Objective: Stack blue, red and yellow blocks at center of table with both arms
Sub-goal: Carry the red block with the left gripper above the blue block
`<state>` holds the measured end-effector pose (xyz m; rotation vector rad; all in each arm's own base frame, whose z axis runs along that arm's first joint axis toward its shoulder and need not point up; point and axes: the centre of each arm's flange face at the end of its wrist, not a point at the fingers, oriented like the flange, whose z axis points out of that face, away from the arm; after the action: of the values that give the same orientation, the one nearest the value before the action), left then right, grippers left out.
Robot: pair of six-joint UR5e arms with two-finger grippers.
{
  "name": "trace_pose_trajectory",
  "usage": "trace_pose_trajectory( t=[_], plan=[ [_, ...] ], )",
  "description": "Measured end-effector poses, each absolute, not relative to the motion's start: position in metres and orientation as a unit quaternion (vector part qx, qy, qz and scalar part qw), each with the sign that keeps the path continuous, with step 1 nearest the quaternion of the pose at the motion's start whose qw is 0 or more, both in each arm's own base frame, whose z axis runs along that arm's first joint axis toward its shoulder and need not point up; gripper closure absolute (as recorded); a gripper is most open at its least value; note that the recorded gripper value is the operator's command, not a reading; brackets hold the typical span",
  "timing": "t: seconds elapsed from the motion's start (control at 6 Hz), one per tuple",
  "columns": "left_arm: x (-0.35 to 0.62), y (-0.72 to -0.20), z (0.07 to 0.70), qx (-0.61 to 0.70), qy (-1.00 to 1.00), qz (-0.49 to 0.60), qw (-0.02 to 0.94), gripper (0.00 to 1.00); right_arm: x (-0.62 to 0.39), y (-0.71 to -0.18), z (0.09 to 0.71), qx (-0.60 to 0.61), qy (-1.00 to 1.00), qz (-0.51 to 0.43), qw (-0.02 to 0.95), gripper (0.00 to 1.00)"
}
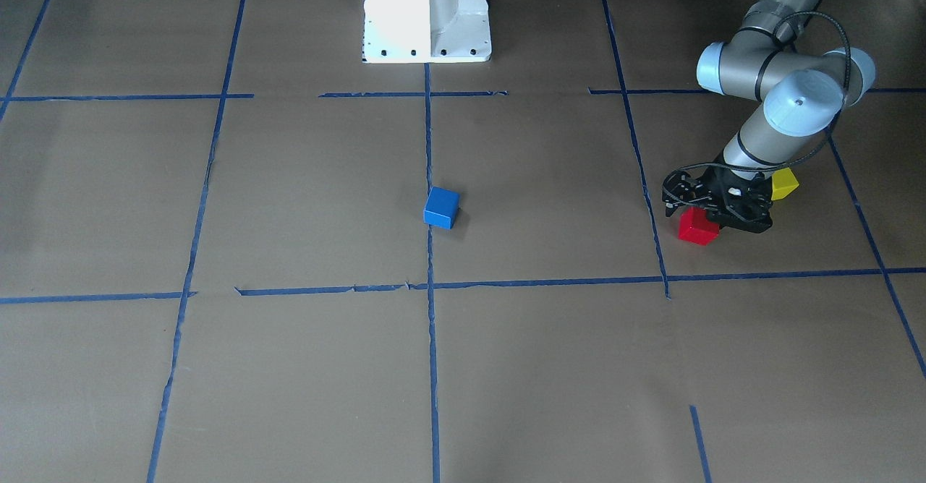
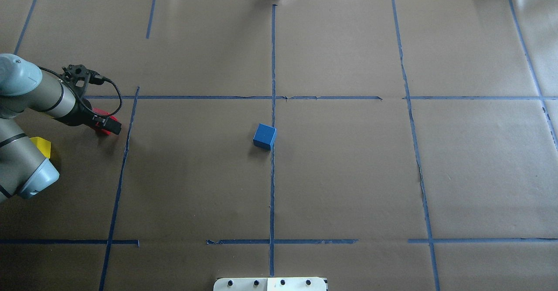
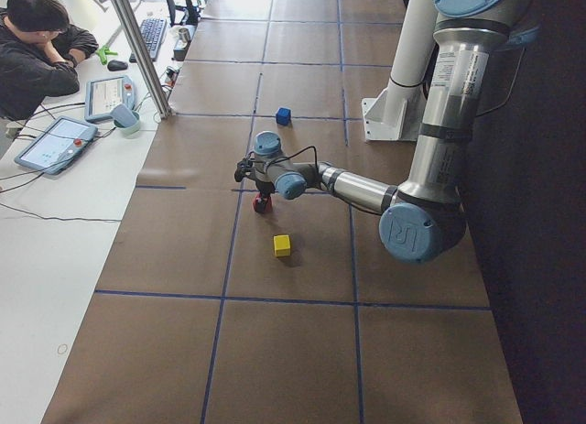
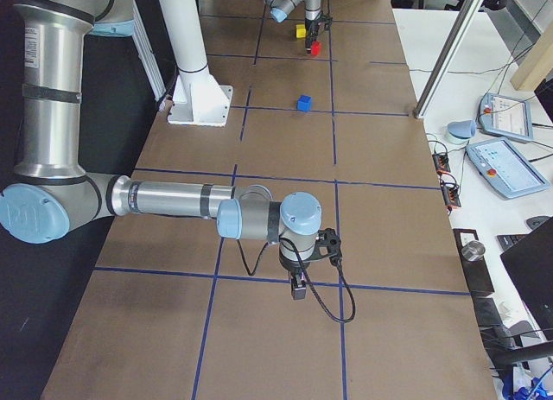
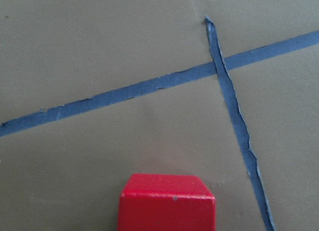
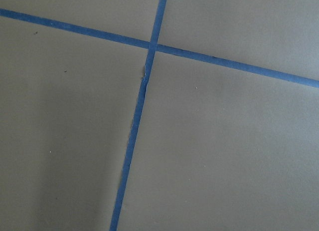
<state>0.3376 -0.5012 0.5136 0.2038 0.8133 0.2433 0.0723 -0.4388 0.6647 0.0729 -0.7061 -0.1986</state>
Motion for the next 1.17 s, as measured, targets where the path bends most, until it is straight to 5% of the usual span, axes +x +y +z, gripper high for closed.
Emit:
trace_pose_trajectory(
  t=[0.17,0.33,1.17],
  plan=[
    [0.340,-0.503,0.512,0.100,0.394,0.119,0.906,0.75,0.072,-0.439,0.665,0.036,-0.345,-0.097,0.933,0.00],
    [0.340,-0.503,0.510,0.101,0.395,0.120,0.905,0.78,0.072,-0.439,0.665,0.036,-0.345,-0.097,0.933,0.00],
    [0.384,-0.533,0.387,0.104,0.433,0.069,0.893,0.74,0.072,-0.436,0.666,0.035,-0.345,-0.097,0.933,0.00]
  ],
)
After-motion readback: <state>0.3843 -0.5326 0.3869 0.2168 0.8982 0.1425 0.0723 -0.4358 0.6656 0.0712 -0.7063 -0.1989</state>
